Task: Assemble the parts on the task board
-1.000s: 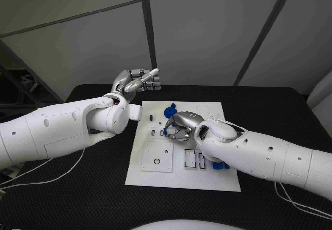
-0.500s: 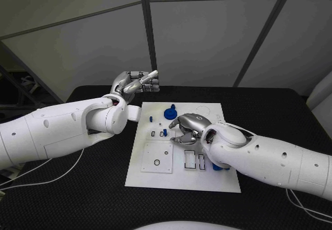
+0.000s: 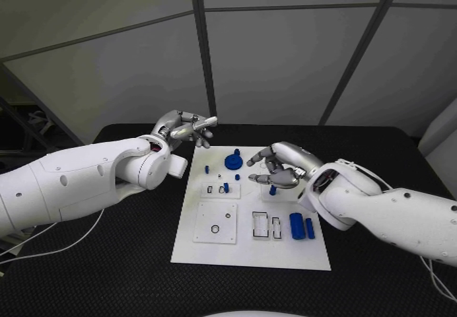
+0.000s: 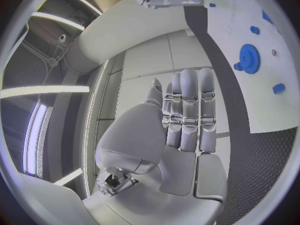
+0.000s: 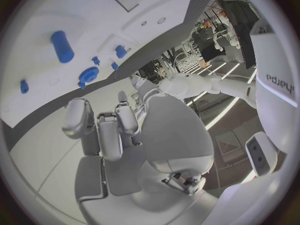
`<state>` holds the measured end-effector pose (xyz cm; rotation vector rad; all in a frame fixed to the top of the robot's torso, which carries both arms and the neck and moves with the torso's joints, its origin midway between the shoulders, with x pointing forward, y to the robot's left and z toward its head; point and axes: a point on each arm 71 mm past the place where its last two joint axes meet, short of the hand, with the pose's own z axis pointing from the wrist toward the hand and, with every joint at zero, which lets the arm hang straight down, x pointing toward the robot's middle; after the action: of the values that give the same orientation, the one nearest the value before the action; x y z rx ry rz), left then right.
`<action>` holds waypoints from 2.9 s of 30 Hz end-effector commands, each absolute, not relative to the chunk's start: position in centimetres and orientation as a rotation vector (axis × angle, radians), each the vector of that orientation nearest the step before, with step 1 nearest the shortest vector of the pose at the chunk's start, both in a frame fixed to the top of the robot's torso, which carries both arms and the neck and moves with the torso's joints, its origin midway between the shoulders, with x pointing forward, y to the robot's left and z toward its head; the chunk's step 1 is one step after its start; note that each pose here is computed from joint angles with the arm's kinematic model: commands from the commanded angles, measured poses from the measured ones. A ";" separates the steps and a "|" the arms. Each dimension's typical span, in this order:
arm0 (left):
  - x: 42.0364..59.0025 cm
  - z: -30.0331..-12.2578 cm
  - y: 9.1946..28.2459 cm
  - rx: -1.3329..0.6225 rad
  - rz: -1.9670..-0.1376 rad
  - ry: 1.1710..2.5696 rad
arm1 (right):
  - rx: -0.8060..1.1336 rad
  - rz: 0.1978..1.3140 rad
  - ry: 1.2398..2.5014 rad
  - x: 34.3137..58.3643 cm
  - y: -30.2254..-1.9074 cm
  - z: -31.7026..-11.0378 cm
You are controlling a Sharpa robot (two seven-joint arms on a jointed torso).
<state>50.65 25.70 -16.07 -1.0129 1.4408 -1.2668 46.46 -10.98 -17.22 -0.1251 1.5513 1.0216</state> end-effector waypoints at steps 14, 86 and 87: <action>51.4 -18.2 23.8 -0.484 -0.603 2.239 | 0.476 1.239 1.589 49.8 -21.0 -14.5; 52.3 -20.6 17.6 -0.224 -0.325 2.403 | 0.488 1.122 1.506 52.2 -22.2 -14.6; 52.3 -20.6 17.6 -0.223 -0.325 2.403 | 0.488 1.122 1.507 52.2 -22.2 -14.6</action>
<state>52.30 17.59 -20.63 -0.2246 2.3951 -0.3299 52.19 -22.22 -14.79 0.4930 1.5107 1.1199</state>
